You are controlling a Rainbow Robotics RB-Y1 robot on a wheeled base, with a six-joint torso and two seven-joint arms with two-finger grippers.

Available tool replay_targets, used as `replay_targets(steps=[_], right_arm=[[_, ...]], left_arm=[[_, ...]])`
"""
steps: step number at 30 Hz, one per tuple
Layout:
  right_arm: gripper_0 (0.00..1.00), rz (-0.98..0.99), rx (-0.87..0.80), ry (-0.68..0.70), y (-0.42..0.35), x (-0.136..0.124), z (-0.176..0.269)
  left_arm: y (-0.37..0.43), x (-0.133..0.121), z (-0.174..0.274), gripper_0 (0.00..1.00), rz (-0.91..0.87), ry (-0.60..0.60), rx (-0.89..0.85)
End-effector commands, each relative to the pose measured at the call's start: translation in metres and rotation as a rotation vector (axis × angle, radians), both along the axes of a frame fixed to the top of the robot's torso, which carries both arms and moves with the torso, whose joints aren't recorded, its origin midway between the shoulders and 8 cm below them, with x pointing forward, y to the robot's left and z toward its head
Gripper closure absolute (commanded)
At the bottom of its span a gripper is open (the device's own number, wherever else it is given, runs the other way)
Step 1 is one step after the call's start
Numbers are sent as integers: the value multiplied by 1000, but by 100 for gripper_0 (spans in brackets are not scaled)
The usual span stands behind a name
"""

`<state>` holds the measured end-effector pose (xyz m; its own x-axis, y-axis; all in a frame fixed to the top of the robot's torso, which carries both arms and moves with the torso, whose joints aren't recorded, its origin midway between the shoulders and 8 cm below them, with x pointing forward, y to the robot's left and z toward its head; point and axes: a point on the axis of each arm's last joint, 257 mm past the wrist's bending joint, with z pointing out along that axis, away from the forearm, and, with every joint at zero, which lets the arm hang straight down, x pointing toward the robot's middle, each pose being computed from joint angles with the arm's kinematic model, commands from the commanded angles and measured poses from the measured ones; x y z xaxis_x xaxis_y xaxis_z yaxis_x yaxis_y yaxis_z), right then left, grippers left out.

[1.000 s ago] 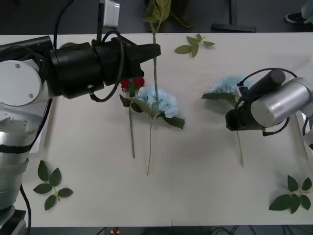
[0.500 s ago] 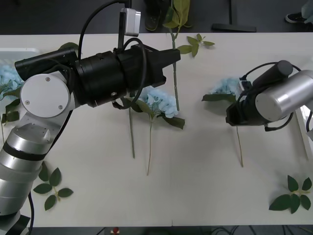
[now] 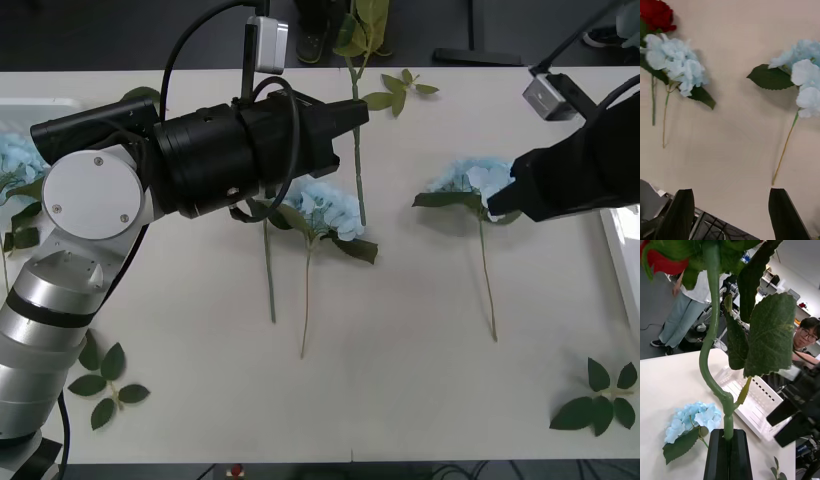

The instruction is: Place the red flowers into the right box and the blue flowers into the left box. If a person shows an open palm, hand one flower to the person first, then continue sorting.

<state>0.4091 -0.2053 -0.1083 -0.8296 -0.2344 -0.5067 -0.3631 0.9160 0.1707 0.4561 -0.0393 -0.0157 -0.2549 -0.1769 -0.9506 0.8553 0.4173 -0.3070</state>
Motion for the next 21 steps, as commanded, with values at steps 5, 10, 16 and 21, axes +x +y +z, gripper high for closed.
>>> replay_targets(steps=[5, 10, 16, 21], right_arm=[[43, 255, 109, -170, 60, -28, 25], [43, 304, 267, -245, 101, -26, 26], [43, 306, 321, -262, 119, -20, 24], [43, 287, 392, -317, 139, -6, 32]], left_arm=[[-1, 0, 26, 100, -4, -31, -19], [0, 1, 27, 100, -3, -29, -25], [-1, 0, 29, 100, -5, -29, -27], [-1, 1, 28, 100, -6, -23, -30]])
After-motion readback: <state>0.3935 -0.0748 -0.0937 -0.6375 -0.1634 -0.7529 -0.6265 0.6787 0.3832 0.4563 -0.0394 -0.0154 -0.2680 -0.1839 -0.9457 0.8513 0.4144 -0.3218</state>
